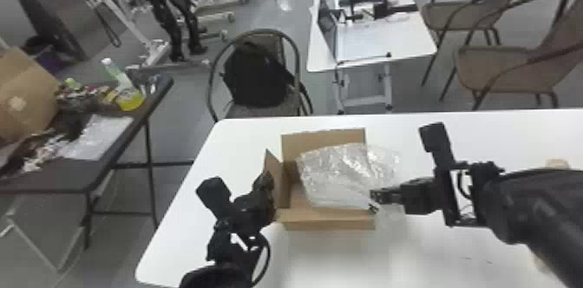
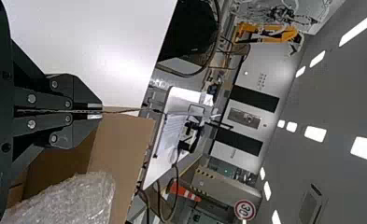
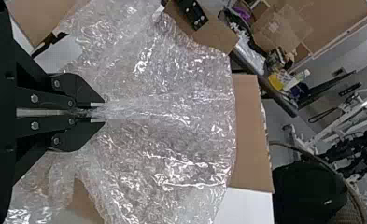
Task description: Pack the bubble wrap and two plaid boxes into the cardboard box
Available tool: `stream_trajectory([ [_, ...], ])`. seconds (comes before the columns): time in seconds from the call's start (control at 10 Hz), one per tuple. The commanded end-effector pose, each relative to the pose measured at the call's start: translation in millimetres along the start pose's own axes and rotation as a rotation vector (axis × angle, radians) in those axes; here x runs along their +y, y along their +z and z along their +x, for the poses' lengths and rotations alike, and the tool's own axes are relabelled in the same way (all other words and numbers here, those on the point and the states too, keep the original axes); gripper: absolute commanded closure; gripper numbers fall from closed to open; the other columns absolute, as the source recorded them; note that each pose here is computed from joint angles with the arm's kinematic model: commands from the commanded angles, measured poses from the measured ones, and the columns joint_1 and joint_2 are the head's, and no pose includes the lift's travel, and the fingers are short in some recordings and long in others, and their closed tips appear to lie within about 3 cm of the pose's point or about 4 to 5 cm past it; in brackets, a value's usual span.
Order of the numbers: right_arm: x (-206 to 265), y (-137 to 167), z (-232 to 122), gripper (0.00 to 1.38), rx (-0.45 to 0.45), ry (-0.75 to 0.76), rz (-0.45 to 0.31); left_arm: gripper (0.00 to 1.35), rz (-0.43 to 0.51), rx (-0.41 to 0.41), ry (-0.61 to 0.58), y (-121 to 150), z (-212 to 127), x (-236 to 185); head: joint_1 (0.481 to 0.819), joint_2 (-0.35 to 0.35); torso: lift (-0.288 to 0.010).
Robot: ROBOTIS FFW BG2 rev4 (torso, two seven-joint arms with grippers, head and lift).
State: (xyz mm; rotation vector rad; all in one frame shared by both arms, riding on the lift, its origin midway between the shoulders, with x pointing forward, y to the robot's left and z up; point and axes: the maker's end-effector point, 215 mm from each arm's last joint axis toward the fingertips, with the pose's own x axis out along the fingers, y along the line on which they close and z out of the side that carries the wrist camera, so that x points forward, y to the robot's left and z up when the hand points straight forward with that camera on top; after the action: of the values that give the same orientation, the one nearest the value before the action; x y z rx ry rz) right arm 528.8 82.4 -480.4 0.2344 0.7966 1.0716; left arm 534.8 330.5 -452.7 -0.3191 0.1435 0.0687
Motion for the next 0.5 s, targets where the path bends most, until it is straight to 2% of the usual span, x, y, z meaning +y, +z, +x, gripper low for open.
stream_trajectory([
  [0.0, 34, 18, 9, 1.11, -0.023, 0.07, -0.031, 1.21, -0.013, -0.002, 0.0, -2, -1, -1, 0.695, 0.35, -0.014],
  [0.2, 48, 30, 11, 1.11, -0.02, 0.086, -0.057, 1.21, -0.02, -0.004, -0.007, -1, 0, -6, 0.695, 0.35, -0.014],
  [0.4, 26, 19, 10, 1.11, 0.0, 0.04, -0.036, 1.21, -0.033, -0.009, -0.024, 0, 3, -16, 0.695, 0.35, -0.014],
])
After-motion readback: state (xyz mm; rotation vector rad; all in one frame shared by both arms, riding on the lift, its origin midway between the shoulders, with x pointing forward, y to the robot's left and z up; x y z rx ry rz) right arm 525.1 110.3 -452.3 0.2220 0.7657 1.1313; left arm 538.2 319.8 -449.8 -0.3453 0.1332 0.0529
